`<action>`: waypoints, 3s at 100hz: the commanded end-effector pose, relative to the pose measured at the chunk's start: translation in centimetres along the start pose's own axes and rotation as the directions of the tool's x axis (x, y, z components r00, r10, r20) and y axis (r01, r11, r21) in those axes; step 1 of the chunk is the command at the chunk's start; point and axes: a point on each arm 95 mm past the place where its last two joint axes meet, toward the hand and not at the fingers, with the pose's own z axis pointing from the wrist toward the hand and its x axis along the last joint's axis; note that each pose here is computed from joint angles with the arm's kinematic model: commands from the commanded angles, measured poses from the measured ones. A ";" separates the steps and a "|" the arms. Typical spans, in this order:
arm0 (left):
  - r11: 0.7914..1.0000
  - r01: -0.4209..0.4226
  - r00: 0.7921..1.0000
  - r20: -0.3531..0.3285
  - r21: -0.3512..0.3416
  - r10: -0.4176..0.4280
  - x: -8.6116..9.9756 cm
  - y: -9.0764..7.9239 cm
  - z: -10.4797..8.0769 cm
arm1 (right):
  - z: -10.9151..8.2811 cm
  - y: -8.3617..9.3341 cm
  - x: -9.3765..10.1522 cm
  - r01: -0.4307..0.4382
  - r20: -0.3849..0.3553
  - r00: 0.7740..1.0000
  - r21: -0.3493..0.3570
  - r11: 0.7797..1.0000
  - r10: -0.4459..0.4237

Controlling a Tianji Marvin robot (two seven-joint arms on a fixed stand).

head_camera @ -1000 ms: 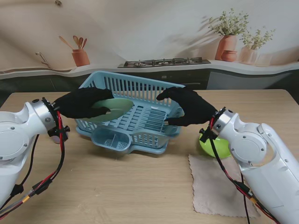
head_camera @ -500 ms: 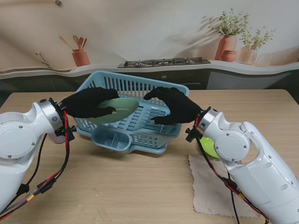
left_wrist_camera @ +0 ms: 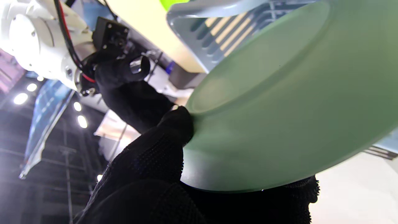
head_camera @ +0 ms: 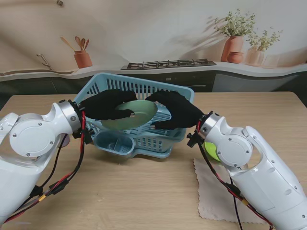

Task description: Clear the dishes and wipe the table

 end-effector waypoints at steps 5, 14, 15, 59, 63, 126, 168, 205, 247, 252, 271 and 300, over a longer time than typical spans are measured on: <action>1.000 0.003 1.000 -0.028 -0.009 -0.003 0.9 -0.3 0.8 | -0.4 -0.5 -0.1 -0.005 -0.002 1.000 0.008 1.000 0.005; 1.000 0.021 0.999 -0.033 -0.010 -0.021 1.2 -0.2 1.4 | -0.5 -0.6 -0.1 -0.008 0.002 1.000 0.007 1.000 0.008; 1.000 0.023 0.999 -0.033 -0.011 -0.023 1.2 -0.2 1.5 | -0.5 -0.7 -0.1 -0.009 0.002 1.000 0.007 1.000 0.009; 0.997 0.064 0.996 -0.059 -0.032 -0.065 2.2 0.2 2.9 | -0.2 -0.9 0.2 -0.014 -0.010 1.000 -0.060 0.998 0.014; 0.998 0.062 0.996 -0.063 -0.028 -0.064 2.2 0.2 2.9 | -0.1 -0.9 0.2 -0.011 -0.015 1.000 -0.069 0.998 0.010; 0.999 0.017 0.997 -0.076 0.030 -0.014 1.0 0.2 1.4 | 1.3 -0.3 1.1 0.005 -0.047 0.999 -0.135 0.991 -0.012; 0.995 -0.014 0.996 -0.088 0.099 0.022 0.4 0.1 0.1 | 1.9 0.4 1.3 0.037 -0.062 0.997 -0.177 0.984 -0.048; 0.986 -0.055 0.994 -0.086 0.155 0.069 -0.7 -0.1 -1.6 | 2.0 1.2 1.3 0.070 -0.089 0.992 -0.168 0.983 -0.086; 0.973 -0.108 0.991 -0.057 0.202 0.122 -2.2 0.2 -3.8 | 2.0 1.5 1.3 0.084 -0.094 0.991 -0.161 0.983 -0.100; 0.971 -0.112 0.991 -0.051 0.210 0.125 -2.5 0.3 -4.1 | 2.0 1.5 1.3 0.086 -0.095 0.990 -0.159 0.984 -0.102; 0.958 -0.134 0.989 -0.032 0.252 0.147 -3.4 0.5 -5.8 | 1.9 1.6 1.3 0.094 -0.099 0.989 -0.149 0.984 -0.109; 0.933 -0.212 0.976 0.014 0.289 0.218 -4.6 1.0 -9.0 | 1.8 1.6 1.1 0.094 -0.090 0.990 -0.148 0.984 -0.108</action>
